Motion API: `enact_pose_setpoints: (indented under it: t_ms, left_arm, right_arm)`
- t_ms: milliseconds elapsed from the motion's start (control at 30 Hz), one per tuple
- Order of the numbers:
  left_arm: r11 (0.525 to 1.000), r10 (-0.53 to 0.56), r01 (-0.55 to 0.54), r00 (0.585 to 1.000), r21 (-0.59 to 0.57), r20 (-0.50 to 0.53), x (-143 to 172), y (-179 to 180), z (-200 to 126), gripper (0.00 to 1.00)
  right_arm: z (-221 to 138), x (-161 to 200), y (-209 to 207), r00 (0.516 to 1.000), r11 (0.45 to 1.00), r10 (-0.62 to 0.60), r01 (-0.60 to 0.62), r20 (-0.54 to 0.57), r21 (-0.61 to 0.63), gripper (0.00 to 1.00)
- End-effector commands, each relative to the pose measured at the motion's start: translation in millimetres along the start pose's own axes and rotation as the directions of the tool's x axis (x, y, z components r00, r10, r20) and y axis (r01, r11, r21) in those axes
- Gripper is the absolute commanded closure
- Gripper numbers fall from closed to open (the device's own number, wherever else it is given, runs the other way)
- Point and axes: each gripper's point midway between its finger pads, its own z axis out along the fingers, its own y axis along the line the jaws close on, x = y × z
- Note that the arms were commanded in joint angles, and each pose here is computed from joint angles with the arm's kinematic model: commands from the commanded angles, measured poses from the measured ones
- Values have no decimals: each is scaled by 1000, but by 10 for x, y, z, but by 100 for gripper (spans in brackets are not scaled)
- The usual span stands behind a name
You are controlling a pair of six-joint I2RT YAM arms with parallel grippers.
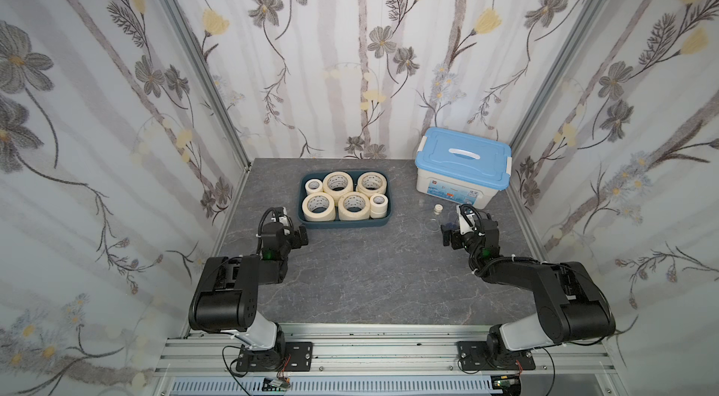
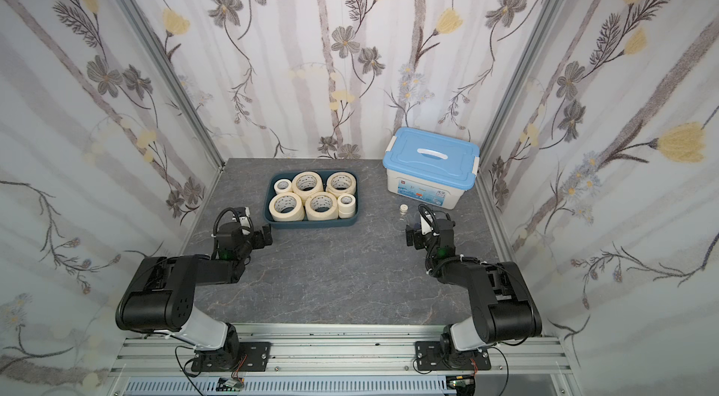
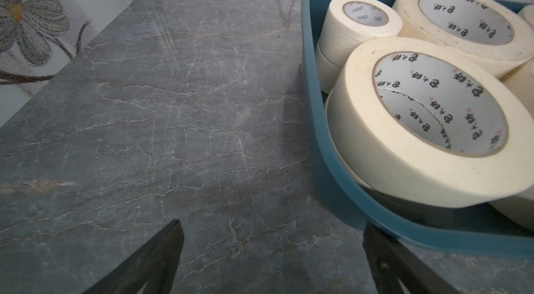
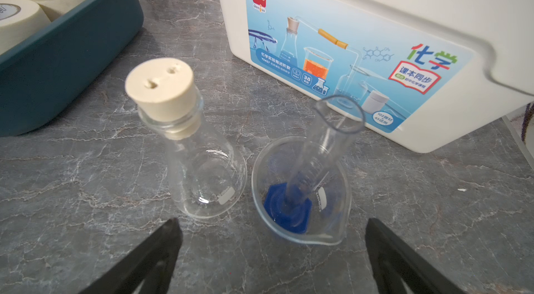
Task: Take out the art tape in the storage box
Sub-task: Move the storage box to the center of the board.
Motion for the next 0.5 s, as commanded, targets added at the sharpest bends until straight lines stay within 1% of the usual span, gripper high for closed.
enact_pose_setpoints:
  t_ms: [0,100,233,300,333,400,467]
  left_arm:
    - [1000,4,-5,995,13,105,-280,-31,-2,0]
    - [1000,3,-5,994,13,106,-287,-29,-4,0]
    - [1000,4,-5,994,10,106,-281,-26,-6,0]
    - [997,-27,34,994,-63,110,-360,101,-32,0]
    - [995,-40,49,995,-92,96,-406,147,-58,0]
    - [993,-40,49,995,-105,91,-531,153,-134,0]
    - [985,-68,85,991,-148,113,-715,219,-292,0]
  right_arm:
    - [-4,-111,-19,999,1000,7,-7,43,1,0]
    - [-42,-142,-102,998,998,28,-31,49,47,0]
    - [-283,-227,-263,995,987,67,-77,73,139,0]
    - [-449,-236,-311,994,981,79,-91,75,170,0]
    - [-552,-242,-330,993,978,86,-100,81,182,0]
    - [-753,-240,-369,990,970,113,-129,90,206,0]
    - [-962,-231,-381,986,965,133,-151,97,215,0]
